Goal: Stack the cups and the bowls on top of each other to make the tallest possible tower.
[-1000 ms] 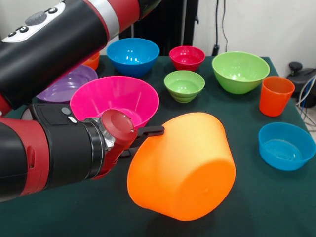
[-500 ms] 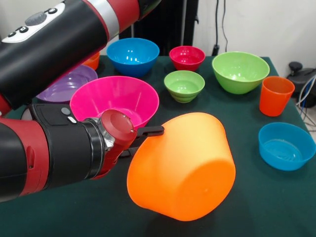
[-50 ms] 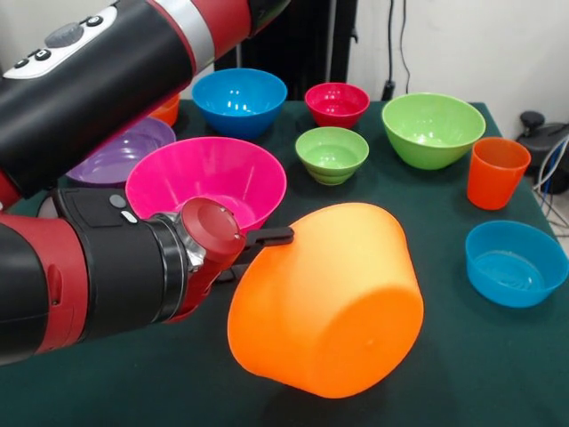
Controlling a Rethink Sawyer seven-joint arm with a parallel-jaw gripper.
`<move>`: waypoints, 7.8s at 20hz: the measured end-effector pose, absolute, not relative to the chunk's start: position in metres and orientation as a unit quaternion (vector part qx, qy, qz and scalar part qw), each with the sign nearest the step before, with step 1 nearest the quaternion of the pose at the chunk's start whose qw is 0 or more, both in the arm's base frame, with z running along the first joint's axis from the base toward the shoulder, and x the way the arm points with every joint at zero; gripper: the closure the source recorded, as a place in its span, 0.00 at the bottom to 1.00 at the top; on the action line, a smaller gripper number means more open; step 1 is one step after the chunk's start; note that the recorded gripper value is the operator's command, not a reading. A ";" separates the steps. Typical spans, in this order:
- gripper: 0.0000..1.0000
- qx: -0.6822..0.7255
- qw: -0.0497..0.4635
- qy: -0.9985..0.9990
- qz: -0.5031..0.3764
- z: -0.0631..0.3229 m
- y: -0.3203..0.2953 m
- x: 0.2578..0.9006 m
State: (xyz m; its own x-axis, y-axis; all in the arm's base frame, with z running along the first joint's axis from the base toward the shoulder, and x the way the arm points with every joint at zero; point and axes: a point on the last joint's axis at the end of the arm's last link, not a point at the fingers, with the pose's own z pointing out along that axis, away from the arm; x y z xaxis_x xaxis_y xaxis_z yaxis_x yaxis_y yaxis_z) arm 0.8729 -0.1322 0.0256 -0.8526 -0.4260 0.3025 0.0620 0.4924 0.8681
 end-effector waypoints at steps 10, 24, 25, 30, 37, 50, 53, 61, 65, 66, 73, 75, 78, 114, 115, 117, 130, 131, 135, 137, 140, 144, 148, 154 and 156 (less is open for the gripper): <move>1.00 0.122 0.250 -0.812 -0.512 0.027 -0.140 0.868; 1.00 0.137 0.247 -0.804 -0.524 0.021 -0.143 0.863; 1.00 0.137 0.247 -0.803 -0.524 0.021 -0.143 0.863; 1.00 0.136 0.248 -0.804 -0.524 0.020 -0.143 0.863; 1.00 0.135 0.250 -0.804 -0.523 0.019 -0.144 0.863; 1.00 0.132 0.251 -0.804 -0.523 0.017 -0.148 0.861; 1.00 0.132 0.252 -0.804 -0.523 0.017 -0.149 0.861; 1.00 0.143 0.244 -0.801 -0.527 0.015 -0.151 0.860; 1.00 0.151 0.236 -0.799 -0.532 0.014 -0.152 0.859; 1.00 0.153 0.234 -0.798 -0.534 0.014 -0.152 0.859; 1.00 0.155 0.230 -0.794 -0.542 0.007 -0.155 0.855; 1.00 0.154 0.230 -0.792 -0.544 0.005 -0.156 0.854; 1.00 0.151 0.232 -0.791 -0.546 0.000 -0.157 0.852; 0.00 0.174 0.136 -0.808 -0.547 -0.042 -0.153 0.857; 0.00 0.180 0.124 -0.810 -0.544 -0.041 -0.153 0.859; 0.00 0.200 0.087 -0.817 -0.534 -0.035 -0.153 0.868; 0.00 0.320 -0.155 -0.889 -0.288 -0.037 -0.161 0.947; 0.00 0.326 -0.169 -0.892 -0.263 -0.038 -0.163 0.952; 0.00 0.352 -0.194 -0.896 -0.191 -0.037 -0.169 0.967; 0.00 0.368 -0.190 -0.895 -0.169 -0.036 -0.169 0.970; 0.00 0.388 -0.175 -0.893 -0.145 -0.035 -0.168 0.971; 0.00 0.406 -0.163 -0.891 -0.121 -0.030 -0.166 0.972; 0.00 0.417 -0.169 -0.885 -0.116 -0.023 -0.162 0.973; 0.00 0.462 -0.177 -0.856 -0.147 0.004 -0.137 0.966; 0.00 0.481 -0.186 -0.841 -0.162 0.018 -0.126 0.961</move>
